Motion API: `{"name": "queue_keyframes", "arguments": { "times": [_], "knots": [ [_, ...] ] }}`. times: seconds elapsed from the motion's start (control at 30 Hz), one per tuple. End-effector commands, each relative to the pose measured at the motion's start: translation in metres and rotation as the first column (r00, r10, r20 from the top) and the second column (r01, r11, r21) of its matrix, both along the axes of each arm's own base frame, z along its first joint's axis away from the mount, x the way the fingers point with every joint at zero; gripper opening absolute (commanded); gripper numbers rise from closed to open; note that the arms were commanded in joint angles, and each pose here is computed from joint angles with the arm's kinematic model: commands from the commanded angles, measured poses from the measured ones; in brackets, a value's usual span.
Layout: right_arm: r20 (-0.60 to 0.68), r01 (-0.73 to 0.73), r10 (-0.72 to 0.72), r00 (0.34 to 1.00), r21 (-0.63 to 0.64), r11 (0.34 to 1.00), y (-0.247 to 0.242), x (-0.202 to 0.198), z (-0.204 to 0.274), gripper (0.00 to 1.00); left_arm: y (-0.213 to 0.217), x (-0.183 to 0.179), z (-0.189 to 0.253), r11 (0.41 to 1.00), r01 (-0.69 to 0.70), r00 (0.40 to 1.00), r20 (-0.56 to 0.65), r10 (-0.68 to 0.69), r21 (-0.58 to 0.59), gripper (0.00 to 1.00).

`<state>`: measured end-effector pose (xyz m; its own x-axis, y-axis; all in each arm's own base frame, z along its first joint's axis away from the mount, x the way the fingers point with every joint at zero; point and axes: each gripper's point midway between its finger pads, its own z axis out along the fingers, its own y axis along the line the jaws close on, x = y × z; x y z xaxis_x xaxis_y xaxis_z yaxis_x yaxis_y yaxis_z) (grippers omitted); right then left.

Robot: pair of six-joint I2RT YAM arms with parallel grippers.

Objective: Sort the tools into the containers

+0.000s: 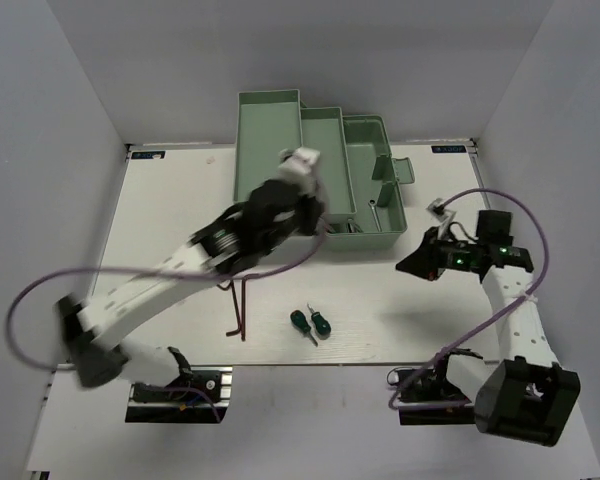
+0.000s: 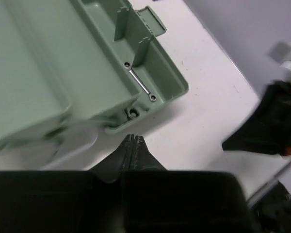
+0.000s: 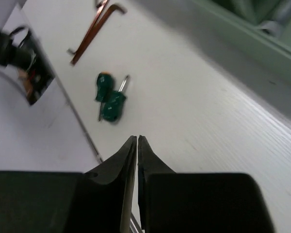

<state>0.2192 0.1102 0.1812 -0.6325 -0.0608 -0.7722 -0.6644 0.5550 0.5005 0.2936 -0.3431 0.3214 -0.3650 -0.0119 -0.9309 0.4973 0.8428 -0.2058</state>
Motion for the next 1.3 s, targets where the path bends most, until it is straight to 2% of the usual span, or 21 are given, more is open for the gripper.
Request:
{"name": "queue_keyframes", "arguments": {
  "times": [0.0,0.03,0.07,0.1,0.13,0.17,0.2,0.23,0.27,0.37,0.5,0.6,0.8,1.27],
  "knots": [
    [0.057,-0.221,0.228,0.972,-0.105,0.97,0.038,-0.023,-0.014,0.1,0.061,-0.048,-0.032,1.0,0.004,0.997,-0.078,-0.003,0.019,0.13],
    [0.019,-0.201,0.208,0.978,-0.174,0.964,0.036,-0.02,-0.026,0.16,0.086,-0.068,-0.056,1.0,-0.02,0.99,-0.137,0.021,0.008,0.42],
    [-0.001,-0.215,0.219,0.976,-0.2,0.956,0.041,-0.023,-0.033,0.21,0.098,-0.078,-0.074,0.999,-0.038,0.982,-0.185,0.04,0.016,0.54],
    [0.006,-0.298,0.307,0.952,-0.22,0.929,0.065,-0.03,-0.039,0.28,0.111,-0.091,-0.097,0.998,-0.047,0.965,-0.254,0.059,0.052,0.59],
    [-0.019,-0.258,0.266,0.964,-0.318,0.912,0.06,-0.025,-0.056,0.39,0.12,-0.104,-0.13,0.995,-0.071,0.936,-0.34,0.089,0.066,0.62],
    [-0.023,-0.262,0.271,0.962,-0.344,0.902,0.064,-0.025,-0.062,0.44,0.126,-0.112,-0.137,0.996,-0.082,0.925,-0.369,0.093,0.047,0.65],
    [0.003,-0.258,0.281,0.96,-0.387,0.885,0.076,-0.022,-0.064,0.46,0.13,-0.118,-0.148,0.994,-0.093,0.91,-0.402,0.105,0.047,0.65],
    [-0.025,-0.265,0.285,0.958,-0.445,0.855,0.083,-0.023,-0.077,0.5,0.134,-0.125,-0.165,0.993,-0.1,0.892,-0.436,0.116,0.061,0.66],
    [-0.047,-0.276,0.285,0.957,-0.435,0.857,0.096,-0.029,-0.077,0.53,0.137,-0.128,-0.172,0.99,-0.131,0.872,-0.468,0.14,0.05,0.66],
    [-0.029,-0.221,0.242,0.97,-0.521,0.824,0.107,-0.022,-0.088,0.63,0.142,-0.135,-0.186,0.983,-0.178,0.843,-0.511,0.17,0.035,0.67],
    [-0.042,-0.227,0.241,0.97,-0.523,0.822,0.126,-0.028,-0.093,0.71,0.145,-0.135,-0.199,0.977,-0.205,0.819,-0.535,0.206,0.061,0.7],
    [-0.078,-0.258,0.259,0.963,-0.551,0.794,0.14,-0.035,-0.103,0.73,0.138,-0.138,-0.211,0.98,-0.182,0.81,-0.553,0.193,0.076,0.7],
    [-0.16,-0.347,0.313,0.936,-0.572,0.743,0.165,-0.05,-0.123,0.73,0.137,-0.138,-0.207,0.979,-0.196,0.808,-0.558,0.191,0.053,0.71],
    [-0.228,-0.422,0.359,0.905,-0.591,0.688,0.179,-0.072,-0.133,0.73,0.158,-0.155,-0.217,0.976,-0.217,0.791,-0.581,0.192,0.028,0.71]
  ]
}}
